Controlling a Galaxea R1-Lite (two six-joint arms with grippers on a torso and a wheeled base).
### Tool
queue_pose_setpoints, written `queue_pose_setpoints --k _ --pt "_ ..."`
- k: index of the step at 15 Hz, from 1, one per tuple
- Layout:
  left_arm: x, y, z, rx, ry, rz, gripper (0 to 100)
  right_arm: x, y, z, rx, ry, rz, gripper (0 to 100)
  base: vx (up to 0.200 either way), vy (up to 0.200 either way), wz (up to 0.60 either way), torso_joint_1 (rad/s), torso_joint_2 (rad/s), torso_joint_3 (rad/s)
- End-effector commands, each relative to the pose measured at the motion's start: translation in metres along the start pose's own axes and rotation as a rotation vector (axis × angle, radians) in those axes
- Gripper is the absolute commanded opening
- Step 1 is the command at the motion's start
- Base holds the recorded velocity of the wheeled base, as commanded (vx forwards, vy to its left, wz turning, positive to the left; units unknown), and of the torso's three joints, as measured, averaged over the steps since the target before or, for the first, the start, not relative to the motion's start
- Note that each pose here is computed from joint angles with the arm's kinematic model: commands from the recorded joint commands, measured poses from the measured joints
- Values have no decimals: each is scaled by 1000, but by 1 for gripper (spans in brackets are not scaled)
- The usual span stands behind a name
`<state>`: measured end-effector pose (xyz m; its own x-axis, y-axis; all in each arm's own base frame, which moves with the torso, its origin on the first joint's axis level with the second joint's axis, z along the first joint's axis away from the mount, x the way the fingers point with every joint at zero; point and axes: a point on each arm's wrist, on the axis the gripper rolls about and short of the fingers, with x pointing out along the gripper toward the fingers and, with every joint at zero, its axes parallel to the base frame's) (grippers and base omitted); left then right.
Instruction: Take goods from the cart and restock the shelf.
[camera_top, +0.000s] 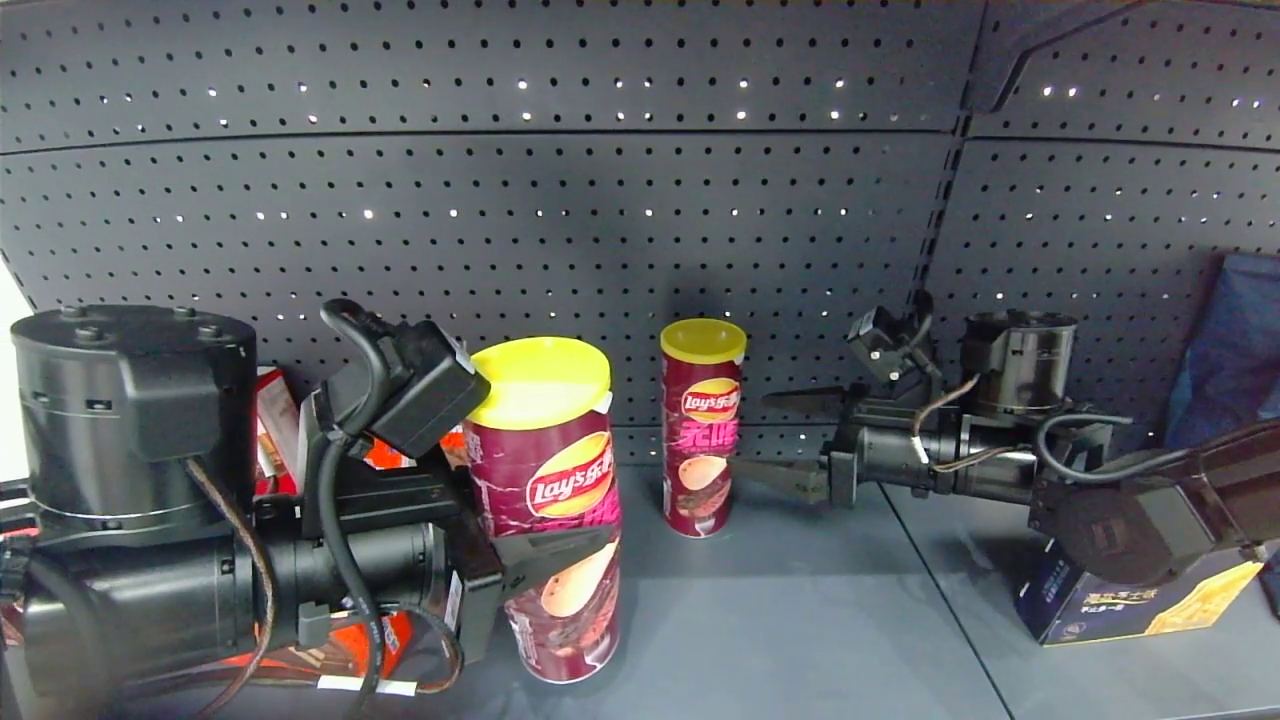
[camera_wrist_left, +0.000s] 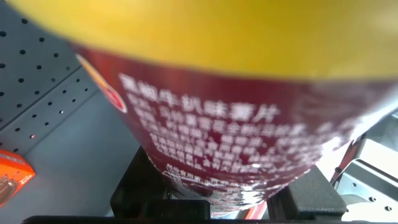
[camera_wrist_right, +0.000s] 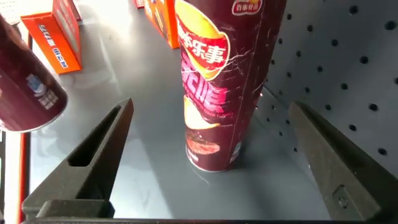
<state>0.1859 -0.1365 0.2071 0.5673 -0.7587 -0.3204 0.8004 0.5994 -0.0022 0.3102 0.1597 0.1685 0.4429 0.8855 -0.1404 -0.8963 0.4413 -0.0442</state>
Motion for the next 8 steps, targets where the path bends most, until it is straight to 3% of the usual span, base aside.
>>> queue_pose_setpoints --k 1,8 --pt "1 1 1 1 -1 1 0 8 -2 -9 9 12 15 100 0 0 0 0 0 0" --pt "5 2 0 -2 8 0 0 36 -8 -31 32 46 45 100 0 0 0 0 0 0"
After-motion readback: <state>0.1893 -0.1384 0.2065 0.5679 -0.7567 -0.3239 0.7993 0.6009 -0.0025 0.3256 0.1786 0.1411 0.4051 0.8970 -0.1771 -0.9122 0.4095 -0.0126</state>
